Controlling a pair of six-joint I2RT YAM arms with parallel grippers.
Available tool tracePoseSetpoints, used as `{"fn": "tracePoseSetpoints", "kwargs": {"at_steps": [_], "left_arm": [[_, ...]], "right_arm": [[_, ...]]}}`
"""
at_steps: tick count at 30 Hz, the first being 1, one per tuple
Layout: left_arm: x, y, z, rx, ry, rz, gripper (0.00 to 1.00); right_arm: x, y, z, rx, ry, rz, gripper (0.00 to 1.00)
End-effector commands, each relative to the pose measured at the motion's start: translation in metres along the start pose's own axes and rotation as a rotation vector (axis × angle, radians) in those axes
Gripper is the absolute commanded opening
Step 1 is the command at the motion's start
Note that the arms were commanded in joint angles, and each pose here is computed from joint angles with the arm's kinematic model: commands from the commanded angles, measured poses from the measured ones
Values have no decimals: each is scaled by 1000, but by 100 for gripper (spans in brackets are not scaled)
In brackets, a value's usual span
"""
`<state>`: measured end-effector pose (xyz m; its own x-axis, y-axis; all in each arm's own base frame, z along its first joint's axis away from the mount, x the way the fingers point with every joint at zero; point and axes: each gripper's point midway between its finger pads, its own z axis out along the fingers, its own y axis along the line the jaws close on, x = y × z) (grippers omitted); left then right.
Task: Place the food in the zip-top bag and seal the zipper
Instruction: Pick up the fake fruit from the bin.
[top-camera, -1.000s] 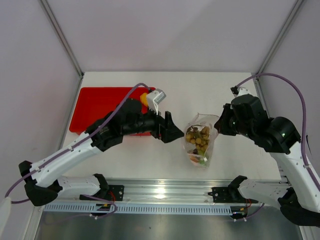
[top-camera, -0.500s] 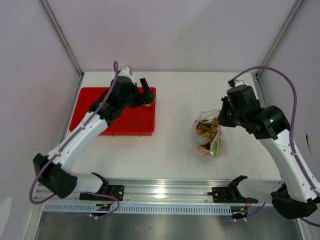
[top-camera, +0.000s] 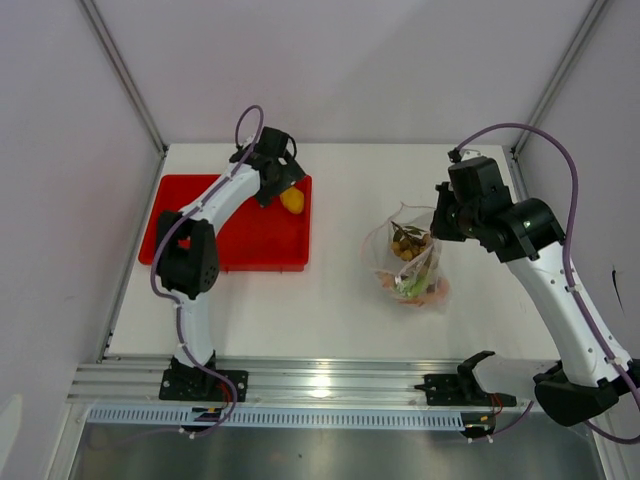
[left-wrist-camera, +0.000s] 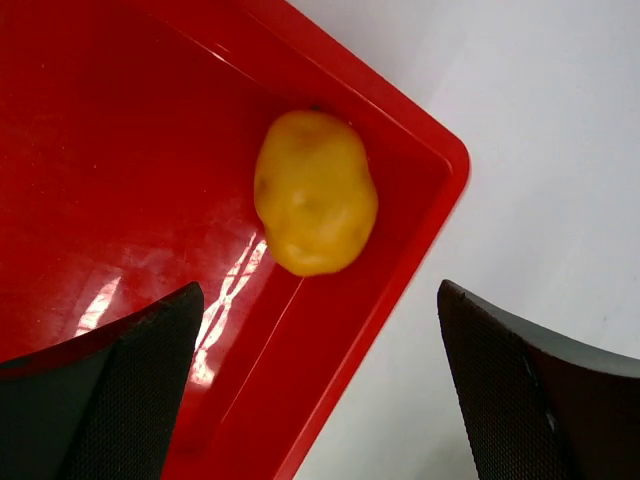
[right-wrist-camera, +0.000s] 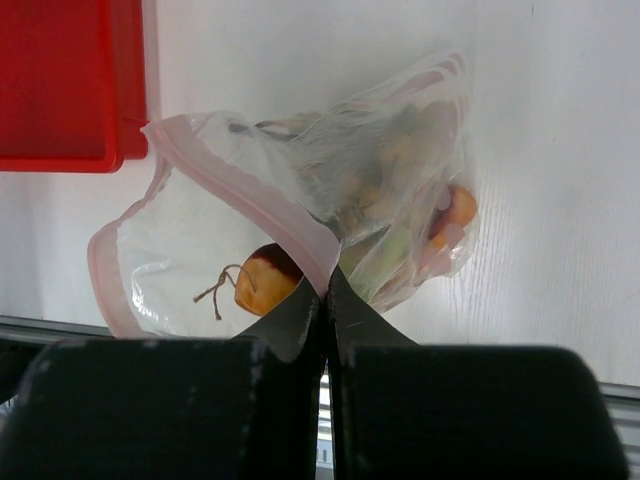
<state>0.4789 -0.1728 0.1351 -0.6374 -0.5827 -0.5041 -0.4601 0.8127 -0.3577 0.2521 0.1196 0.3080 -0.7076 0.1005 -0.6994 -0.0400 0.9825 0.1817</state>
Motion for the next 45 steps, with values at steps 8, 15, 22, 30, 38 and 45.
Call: {"fn": "tracePoseSetpoints", "kwargs": {"at_steps": [8, 15, 22, 30, 38, 45], "left_arm": [[-14, -8, 30, -32, 37, -252, 99], [6, -12, 56, -17, 138, -339, 99], [25, -3, 78, -62, 197, -389, 100], [29, 2, 90, -54, 215, -443, 76], [23, 10, 67, -11, 182, -396, 39], [16, 12, -24, 115, 76, -274, 26]], "right_arm": [[-19, 4, 5, -29, -70, -3, 0], [-19, 1, 8, -25, -77, -5, 0], [-18, 0, 6, -33, -88, -5, 0], [-11, 0, 13, -41, -68, -1, 0], [-10, -2, 12, -35, -75, 9, 0], [-8, 3, 21, -51, -59, 27, 0]]}}
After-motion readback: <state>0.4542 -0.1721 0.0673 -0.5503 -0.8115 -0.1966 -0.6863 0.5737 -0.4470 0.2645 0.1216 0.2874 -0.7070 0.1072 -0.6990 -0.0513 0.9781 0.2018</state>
